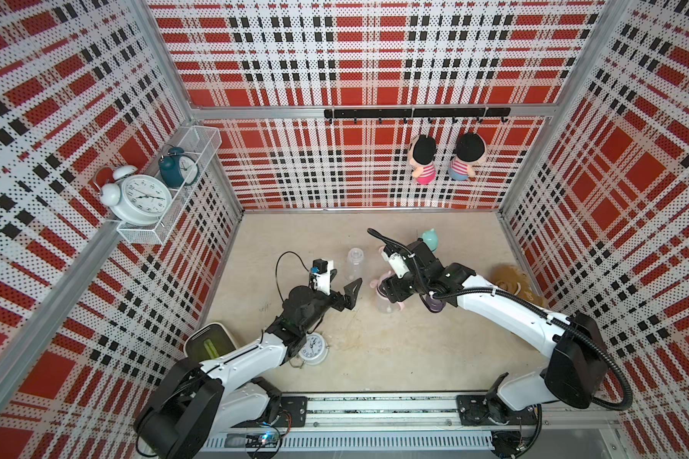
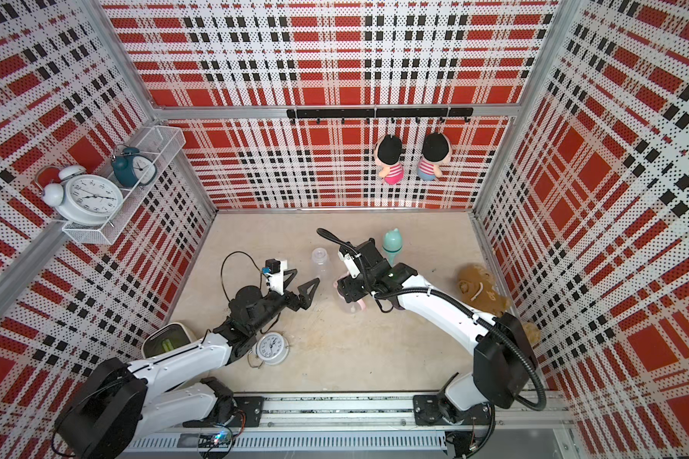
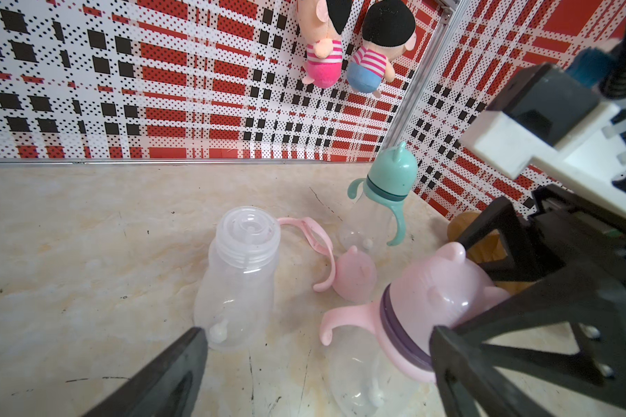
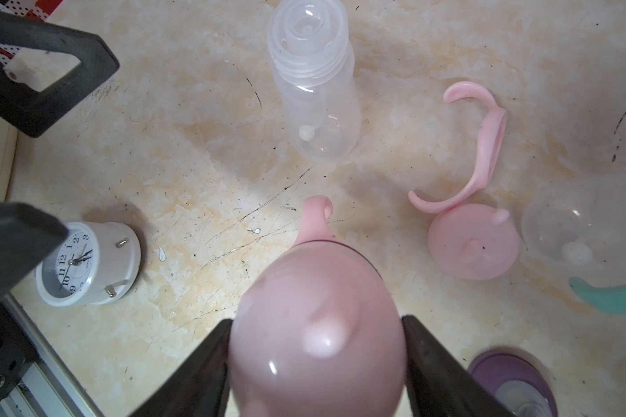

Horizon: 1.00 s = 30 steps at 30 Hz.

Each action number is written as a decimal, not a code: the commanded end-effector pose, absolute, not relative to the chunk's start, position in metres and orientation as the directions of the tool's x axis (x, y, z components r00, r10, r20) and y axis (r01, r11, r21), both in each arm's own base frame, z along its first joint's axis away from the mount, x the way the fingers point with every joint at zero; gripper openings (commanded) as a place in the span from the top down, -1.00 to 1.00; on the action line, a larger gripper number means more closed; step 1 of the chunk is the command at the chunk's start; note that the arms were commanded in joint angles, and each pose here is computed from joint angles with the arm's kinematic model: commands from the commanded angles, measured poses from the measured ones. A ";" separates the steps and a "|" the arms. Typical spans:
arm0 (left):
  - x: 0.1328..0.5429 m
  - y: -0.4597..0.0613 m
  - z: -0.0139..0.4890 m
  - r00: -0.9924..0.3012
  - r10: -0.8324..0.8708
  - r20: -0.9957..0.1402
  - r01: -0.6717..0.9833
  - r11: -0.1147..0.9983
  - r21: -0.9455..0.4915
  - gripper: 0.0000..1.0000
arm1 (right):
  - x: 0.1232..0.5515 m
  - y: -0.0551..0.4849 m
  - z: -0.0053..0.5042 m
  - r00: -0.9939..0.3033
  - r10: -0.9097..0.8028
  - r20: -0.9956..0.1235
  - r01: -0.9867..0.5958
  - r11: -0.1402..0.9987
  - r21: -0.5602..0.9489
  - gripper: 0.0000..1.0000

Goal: Assemble the baby bottles
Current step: Close the lid on the baby bottle.

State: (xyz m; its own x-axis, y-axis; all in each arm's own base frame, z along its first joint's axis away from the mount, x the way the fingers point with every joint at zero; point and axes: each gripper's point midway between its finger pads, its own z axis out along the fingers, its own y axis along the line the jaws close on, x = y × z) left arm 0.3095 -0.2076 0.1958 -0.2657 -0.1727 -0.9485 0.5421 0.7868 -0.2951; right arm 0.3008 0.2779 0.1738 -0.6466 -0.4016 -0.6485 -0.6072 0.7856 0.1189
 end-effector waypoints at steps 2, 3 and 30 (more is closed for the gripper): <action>0.312 -0.206 0.198 -0.257 -0.177 -0.950 0.537 0.791 -0.293 -0.96 | 0.298 0.275 0.160 -0.650 -0.445 -0.616 -0.615 0.785 0.082 -0.46; 0.313 -0.206 0.199 -0.255 -0.178 -0.950 0.536 0.791 -0.293 -0.96 | 0.298 0.275 0.159 -0.651 -0.447 -0.613 -0.613 0.786 0.079 -0.46; 0.312 -0.203 0.196 -0.251 -0.173 -0.952 0.526 0.802 -0.284 -0.97 | 0.295 0.252 0.127 -0.752 -0.545 -0.371 -0.566 0.822 -0.061 -0.45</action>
